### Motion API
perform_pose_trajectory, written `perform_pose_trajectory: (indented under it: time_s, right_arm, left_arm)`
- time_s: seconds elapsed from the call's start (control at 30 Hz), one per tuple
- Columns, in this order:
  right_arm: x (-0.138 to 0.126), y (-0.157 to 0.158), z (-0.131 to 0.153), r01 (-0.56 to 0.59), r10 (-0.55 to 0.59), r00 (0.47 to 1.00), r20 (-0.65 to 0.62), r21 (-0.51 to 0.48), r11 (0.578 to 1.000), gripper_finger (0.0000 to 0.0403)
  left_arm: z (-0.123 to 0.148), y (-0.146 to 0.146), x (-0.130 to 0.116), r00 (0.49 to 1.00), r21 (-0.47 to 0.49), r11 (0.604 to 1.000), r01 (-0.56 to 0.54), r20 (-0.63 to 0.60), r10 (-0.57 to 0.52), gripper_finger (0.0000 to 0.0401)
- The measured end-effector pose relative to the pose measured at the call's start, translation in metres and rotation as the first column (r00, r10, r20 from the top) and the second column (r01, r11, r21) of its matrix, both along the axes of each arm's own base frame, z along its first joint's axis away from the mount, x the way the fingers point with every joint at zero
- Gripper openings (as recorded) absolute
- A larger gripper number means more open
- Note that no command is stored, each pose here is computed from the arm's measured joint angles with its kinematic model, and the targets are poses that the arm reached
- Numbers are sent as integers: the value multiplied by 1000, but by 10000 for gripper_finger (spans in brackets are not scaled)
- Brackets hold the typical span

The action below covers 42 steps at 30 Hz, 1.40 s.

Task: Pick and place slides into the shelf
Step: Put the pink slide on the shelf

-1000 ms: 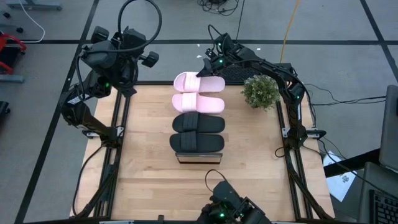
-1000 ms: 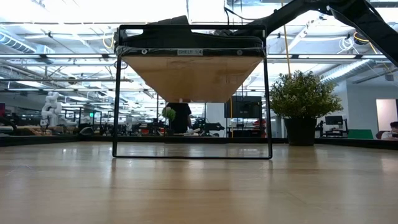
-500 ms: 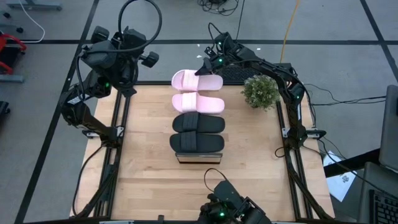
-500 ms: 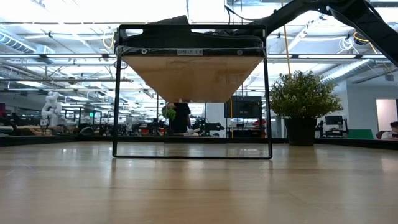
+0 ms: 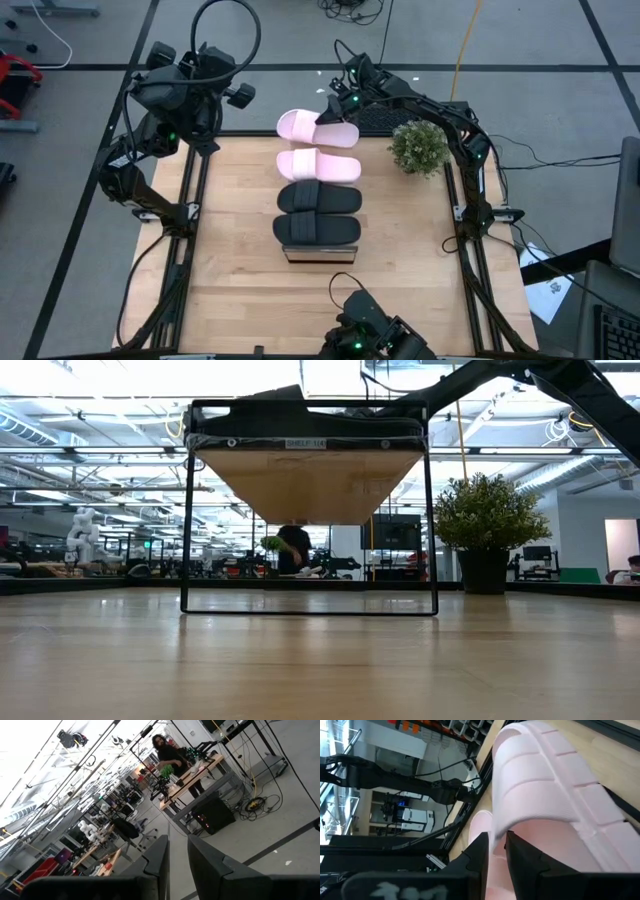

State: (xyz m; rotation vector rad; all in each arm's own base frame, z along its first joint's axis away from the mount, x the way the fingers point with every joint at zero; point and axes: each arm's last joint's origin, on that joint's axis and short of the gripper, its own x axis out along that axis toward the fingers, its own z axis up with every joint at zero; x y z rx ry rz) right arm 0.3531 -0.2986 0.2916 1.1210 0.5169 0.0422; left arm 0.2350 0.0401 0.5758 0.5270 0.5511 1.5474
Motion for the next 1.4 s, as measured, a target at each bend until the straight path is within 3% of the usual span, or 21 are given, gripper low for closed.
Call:
perform_pose_trajectory:
  time_s: [0.7, 1.4]
  right_arm:
    - [7, 6, 1, -11, 11, 1000, 6, -12, 1000, 59]
    - [13, 11, -1, 78, -81, 995, -52, -63, 995, 59]
  left_arm:
    - [0, 1, 0, 1000, 3, 1000, 3, 0, -3, 81]
    - [0, 23, -4, 997, 8, 997, -74, 0, 74, 81]
